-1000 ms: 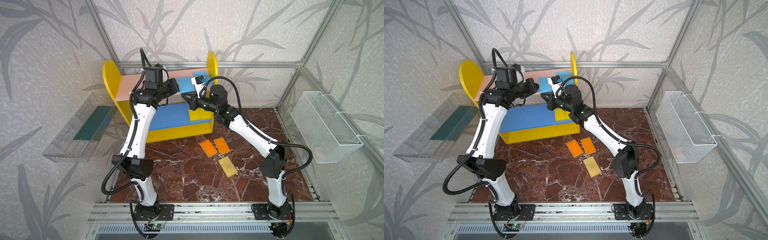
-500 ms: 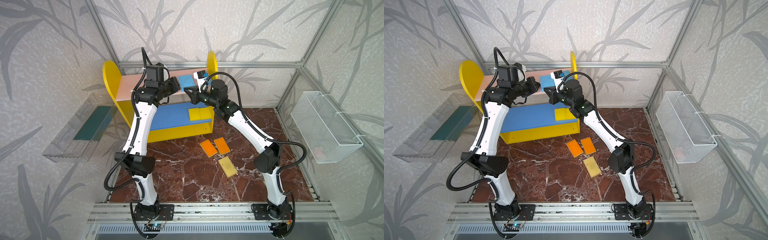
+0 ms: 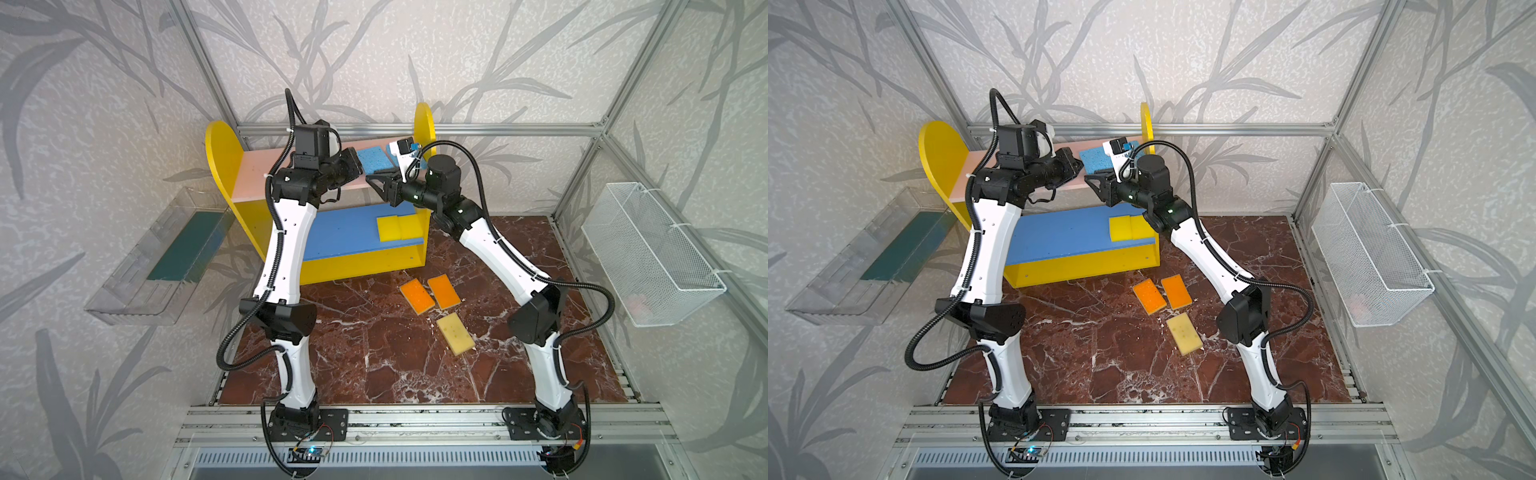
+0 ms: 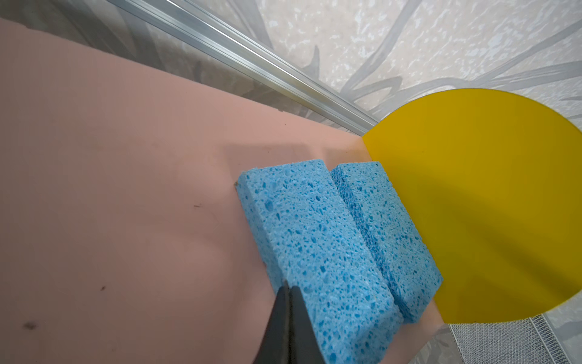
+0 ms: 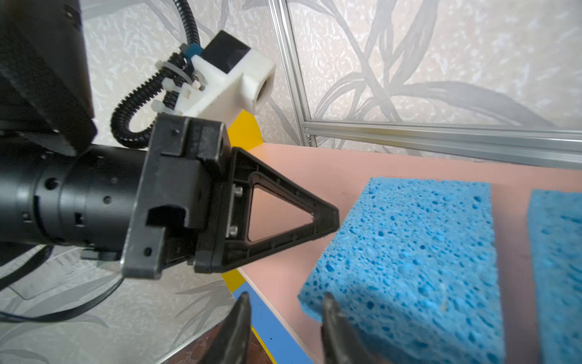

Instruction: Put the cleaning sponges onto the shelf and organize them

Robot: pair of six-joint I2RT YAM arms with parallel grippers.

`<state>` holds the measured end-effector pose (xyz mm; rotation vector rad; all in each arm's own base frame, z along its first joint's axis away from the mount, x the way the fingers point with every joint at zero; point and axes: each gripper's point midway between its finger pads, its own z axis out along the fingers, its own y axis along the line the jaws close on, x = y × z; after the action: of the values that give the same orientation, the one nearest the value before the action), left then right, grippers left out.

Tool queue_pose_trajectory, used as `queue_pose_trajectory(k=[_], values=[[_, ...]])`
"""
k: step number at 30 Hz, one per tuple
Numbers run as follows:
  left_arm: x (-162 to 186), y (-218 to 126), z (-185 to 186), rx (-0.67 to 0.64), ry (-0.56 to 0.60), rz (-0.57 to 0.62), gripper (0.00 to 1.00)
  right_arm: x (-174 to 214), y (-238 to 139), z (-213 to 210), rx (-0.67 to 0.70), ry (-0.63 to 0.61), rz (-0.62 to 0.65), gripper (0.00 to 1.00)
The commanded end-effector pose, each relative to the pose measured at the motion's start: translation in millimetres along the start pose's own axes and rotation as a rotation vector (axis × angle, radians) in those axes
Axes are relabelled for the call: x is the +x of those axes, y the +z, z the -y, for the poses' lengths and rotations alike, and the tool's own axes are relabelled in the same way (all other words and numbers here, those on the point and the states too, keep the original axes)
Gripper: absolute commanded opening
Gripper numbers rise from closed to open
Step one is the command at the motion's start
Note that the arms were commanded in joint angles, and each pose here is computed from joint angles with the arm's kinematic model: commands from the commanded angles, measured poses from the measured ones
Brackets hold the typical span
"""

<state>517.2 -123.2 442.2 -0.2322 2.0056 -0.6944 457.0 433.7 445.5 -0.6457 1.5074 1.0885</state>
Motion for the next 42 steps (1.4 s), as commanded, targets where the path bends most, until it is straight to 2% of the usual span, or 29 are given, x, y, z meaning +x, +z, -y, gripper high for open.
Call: queue_pose_trajectory(k=[1, 7, 14, 17, 22, 27, 33, 37, 41, 42], values=[[15, 22, -19, -0.035, -0.017, -0.061, 0.00, -21, -19, -19, -0.077, -0.017, 0.009, 0.51], [10, 24, -23, -0.035, -0.018, -0.048, 0.00, -41, -48, -40, -0.111, -0.027, 0.054, 0.57], [-3, 7, -7, 0.016, -0.014, -0.002, 0.00, -56, -101, -35, -0.066, 0.024, 0.122, 0.67], [-10, -6, 0, 0.025, 0.005, 0.024, 0.00, -58, -127, -42, -0.028, 0.009, 0.122, 0.71], [-7, -16, -15, -0.058, 0.021, 0.016, 0.00, -46, -170, -42, 0.087, 0.003, 0.107, 0.71], [0, -18, -31, -0.128, -0.001, 0.029, 0.00, -20, -212, -28, 0.246, 0.001, 0.113, 0.69], [8, -10, -41, -0.146, -0.018, 0.022, 0.00, 21, -245, -12, 0.362, 0.042, 0.052, 0.71], [12, -20, -25, -0.078, -0.012, 0.055, 0.00, 72, -258, 23, 0.483, 0.158, -0.045, 0.74], [23, -50, -7, -0.059, 0.059, 0.153, 0.00, 133, -263, 50, 0.580, 0.238, -0.180, 0.74], [30, -57, -5, -0.058, 0.068, 0.169, 0.06, 146, -266, 55, 0.603, 0.247, -0.211, 0.75]])
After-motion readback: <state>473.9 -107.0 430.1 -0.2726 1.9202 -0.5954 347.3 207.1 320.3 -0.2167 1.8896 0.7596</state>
